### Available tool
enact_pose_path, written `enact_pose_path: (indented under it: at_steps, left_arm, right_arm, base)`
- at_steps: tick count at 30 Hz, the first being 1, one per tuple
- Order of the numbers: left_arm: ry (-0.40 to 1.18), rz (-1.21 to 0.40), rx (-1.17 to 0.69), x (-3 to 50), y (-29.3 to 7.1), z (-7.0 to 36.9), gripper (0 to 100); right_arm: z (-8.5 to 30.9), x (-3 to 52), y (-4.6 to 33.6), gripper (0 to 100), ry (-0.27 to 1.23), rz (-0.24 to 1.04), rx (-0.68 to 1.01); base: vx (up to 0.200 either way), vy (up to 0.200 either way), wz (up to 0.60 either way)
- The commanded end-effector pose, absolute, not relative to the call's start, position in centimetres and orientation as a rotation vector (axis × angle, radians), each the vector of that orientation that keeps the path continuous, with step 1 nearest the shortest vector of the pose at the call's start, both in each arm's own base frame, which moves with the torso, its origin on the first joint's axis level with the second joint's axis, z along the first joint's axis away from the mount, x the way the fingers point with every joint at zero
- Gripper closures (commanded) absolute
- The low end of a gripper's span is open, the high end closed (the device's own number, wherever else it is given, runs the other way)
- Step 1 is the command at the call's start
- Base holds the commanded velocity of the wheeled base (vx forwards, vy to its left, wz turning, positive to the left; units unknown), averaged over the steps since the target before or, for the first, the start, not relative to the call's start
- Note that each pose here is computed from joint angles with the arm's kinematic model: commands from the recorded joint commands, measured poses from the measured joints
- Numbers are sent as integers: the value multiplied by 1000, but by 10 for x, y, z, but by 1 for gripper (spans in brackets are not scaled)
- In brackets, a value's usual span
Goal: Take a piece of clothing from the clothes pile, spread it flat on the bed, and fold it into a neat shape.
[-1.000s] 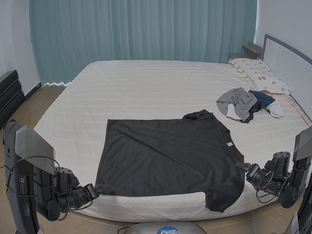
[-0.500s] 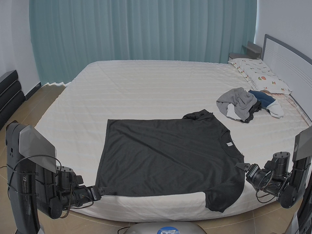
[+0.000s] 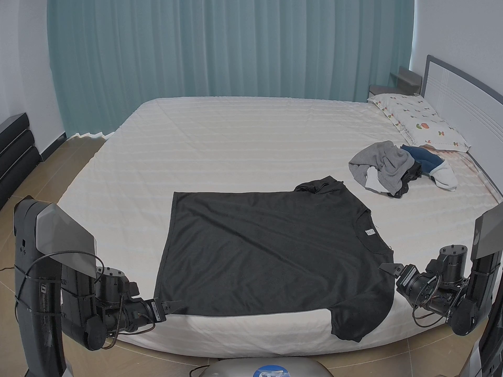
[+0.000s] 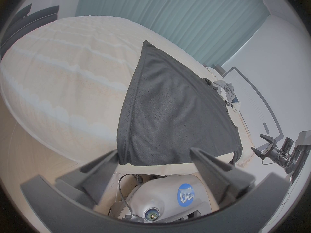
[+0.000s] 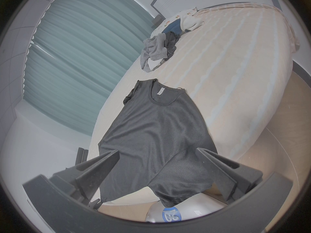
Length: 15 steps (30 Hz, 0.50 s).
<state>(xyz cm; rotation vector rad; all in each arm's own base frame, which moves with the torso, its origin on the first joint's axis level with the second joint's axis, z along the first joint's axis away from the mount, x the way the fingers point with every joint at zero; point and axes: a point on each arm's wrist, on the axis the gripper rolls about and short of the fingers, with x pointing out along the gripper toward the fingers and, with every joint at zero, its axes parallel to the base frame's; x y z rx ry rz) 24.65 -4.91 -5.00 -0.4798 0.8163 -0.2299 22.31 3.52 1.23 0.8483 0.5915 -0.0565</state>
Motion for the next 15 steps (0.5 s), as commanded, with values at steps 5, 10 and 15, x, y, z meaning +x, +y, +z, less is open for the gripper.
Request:
enact_pose_path:
  at_steps: [5,10,15]
  left_arm:
    - [828,-125,-451,239,-44,-54,100]
    - [832,-123,-451,236,-43,-52,100]
    - [830,-116,-458,237,-43,-53,100]
  right_arm:
    - [11,222,34,0,594,-58,833]
    - [12,221,33,0,588,-52,801]
    - [6,215,30,0,636,-31,698]
  base:
    - [0,0,0]
    - [0,0,0]
    - [0,0,0]
